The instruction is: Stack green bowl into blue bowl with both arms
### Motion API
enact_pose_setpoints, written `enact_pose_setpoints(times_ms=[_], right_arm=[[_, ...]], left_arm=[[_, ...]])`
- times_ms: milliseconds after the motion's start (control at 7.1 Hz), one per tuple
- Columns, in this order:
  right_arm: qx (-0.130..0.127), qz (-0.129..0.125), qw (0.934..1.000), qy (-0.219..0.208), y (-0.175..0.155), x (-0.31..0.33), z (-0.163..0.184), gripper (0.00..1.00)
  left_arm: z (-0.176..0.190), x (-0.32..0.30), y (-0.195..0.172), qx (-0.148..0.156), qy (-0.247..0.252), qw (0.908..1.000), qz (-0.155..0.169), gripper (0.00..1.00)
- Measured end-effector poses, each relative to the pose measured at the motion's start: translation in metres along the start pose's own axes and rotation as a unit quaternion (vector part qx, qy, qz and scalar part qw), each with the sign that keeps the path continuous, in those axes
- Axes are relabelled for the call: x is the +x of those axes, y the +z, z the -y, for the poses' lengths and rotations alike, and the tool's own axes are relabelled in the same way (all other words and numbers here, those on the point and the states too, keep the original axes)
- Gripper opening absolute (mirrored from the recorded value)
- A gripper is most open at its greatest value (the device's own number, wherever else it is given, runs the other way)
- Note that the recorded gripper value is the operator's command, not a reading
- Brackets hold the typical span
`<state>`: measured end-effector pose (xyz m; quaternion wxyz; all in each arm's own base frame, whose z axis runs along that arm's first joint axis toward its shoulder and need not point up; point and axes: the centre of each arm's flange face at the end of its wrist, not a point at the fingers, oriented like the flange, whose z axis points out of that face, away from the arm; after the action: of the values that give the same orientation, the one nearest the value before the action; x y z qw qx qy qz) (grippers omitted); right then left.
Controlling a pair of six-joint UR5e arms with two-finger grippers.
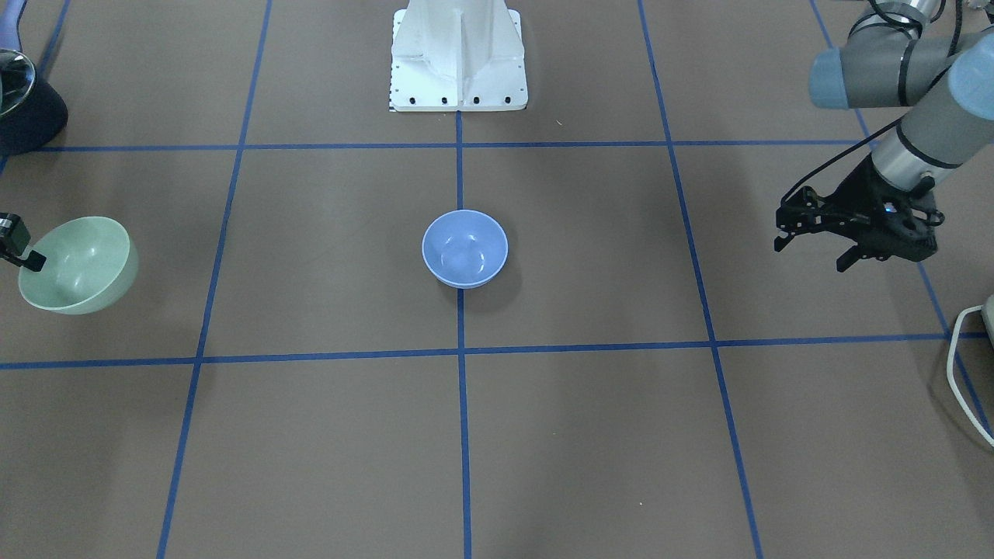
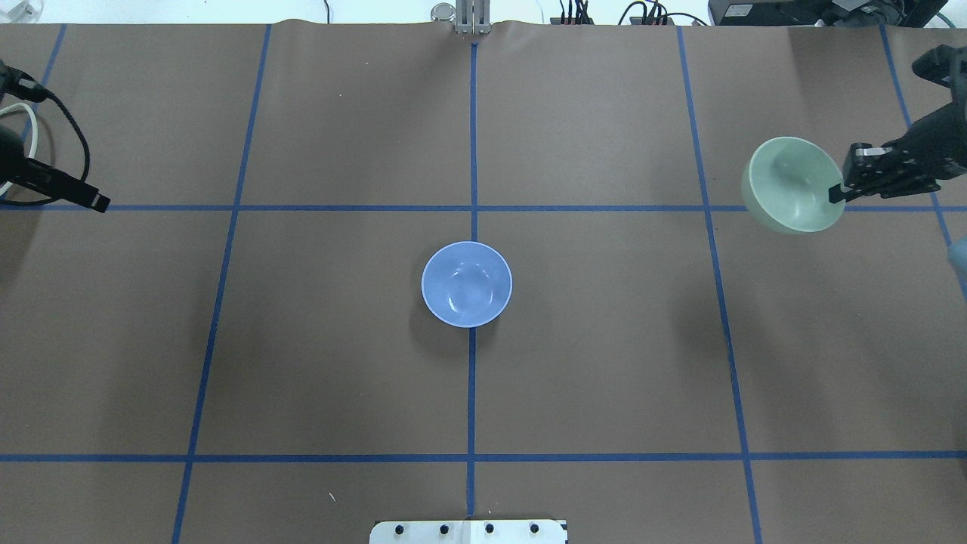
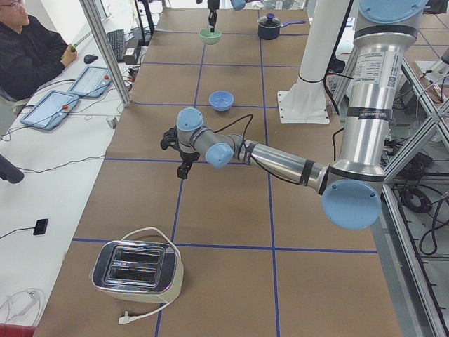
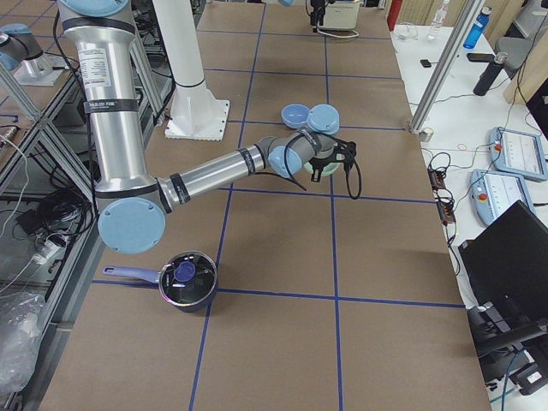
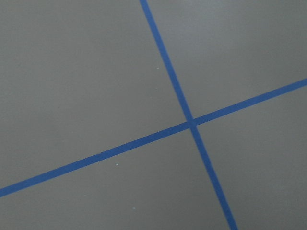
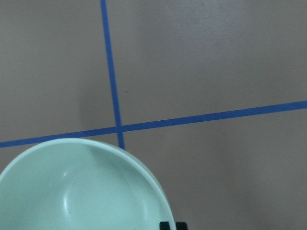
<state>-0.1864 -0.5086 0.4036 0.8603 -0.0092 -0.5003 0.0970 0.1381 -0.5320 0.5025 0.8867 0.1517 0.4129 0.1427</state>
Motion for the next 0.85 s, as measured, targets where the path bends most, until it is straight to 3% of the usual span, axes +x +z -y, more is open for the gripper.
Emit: enact_pose_setpoints(times_ms=[423,845], right_arm=[[0.011,-0.004,0.9999,-0.009,0.046,-0.089,-0.037,0.0],[0.008,-0.007,0.9998,-0.014,0.085,-0.147,-0.078,0.0]], left_arm=[[-0.01,-0.093,-0.021,0.003,0.007,0.9999,0.012,0.97],[-0.018,-0.133,-0.036,0.009,0.01,0.9996,0.023,0.97]])
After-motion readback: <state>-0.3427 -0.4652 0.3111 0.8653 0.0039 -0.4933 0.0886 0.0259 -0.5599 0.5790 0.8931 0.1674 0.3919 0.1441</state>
